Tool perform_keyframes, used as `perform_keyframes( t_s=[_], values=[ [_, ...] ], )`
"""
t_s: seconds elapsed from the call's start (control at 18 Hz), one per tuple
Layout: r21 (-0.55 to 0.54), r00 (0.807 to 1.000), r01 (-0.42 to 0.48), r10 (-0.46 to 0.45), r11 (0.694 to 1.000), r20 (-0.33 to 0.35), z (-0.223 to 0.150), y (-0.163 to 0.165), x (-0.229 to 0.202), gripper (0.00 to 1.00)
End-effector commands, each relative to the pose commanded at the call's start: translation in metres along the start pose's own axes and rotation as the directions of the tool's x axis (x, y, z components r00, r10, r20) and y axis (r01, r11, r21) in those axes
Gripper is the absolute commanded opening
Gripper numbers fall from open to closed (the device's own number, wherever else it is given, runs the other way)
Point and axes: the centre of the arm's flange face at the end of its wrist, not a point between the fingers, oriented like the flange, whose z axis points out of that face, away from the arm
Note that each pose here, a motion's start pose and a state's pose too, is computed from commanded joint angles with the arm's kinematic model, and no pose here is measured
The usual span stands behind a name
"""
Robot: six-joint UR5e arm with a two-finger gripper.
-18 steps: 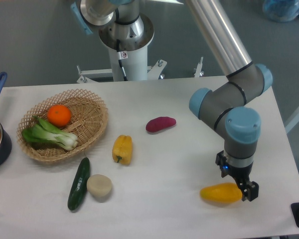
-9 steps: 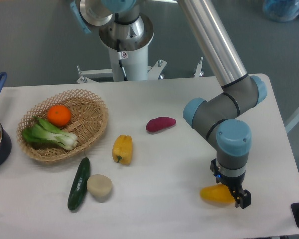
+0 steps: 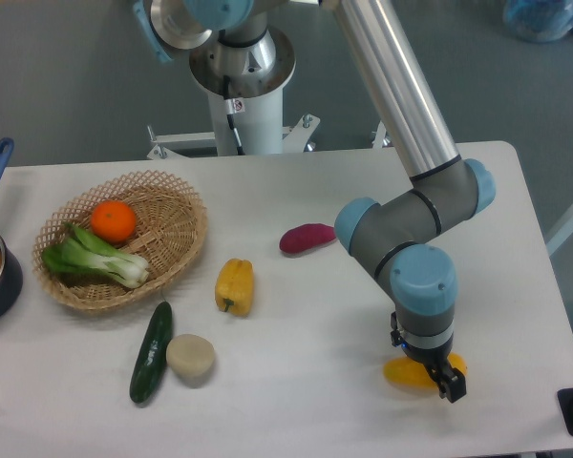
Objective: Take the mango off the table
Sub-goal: 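Lower the open gripper around the mango and close on it, then lift the grasped mango up off the table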
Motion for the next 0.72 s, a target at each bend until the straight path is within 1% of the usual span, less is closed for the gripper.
perform_keyframes(
  t_s=[0.06,0.11,0.17,0.22,0.33,0.5,0.56,0.61,0.72],
  values=[
    [0.0,1.0,0.01,-0.01,1.0,-0.001,0.001,0.0,0.001,0.91],
    [0.002,0.999,0.033,-0.033,0.999,-0.003,0.002,0.0,0.001,0.84],
    [0.002,0.999,0.05,-0.05,0.999,-0.001,0.001,-0.002,0.001,0.75],
    [0.002,0.998,0.055,-0.055,0.998,-0.003,0.002,-0.002,0.001,0.68],
    [0.001,0.998,0.056,-0.056,0.998,0.002,0.002,-0.005,0.001,0.59],
    [0.005,0.993,0.114,-0.114,0.993,0.023,-0.001,-0.006,-0.001,0.55],
    [0.006,0.992,0.125,-0.125,0.992,0.026,-0.004,-0.005,-0.002,0.55],
    [0.009,0.989,0.14,-0.14,0.99,0.037,-0.01,-0.004,-0.003,0.55],
    [0.02,0.979,0.197,-0.198,0.98,0.054,-0.027,-0.002,-0.005,0.55]
  ],
)
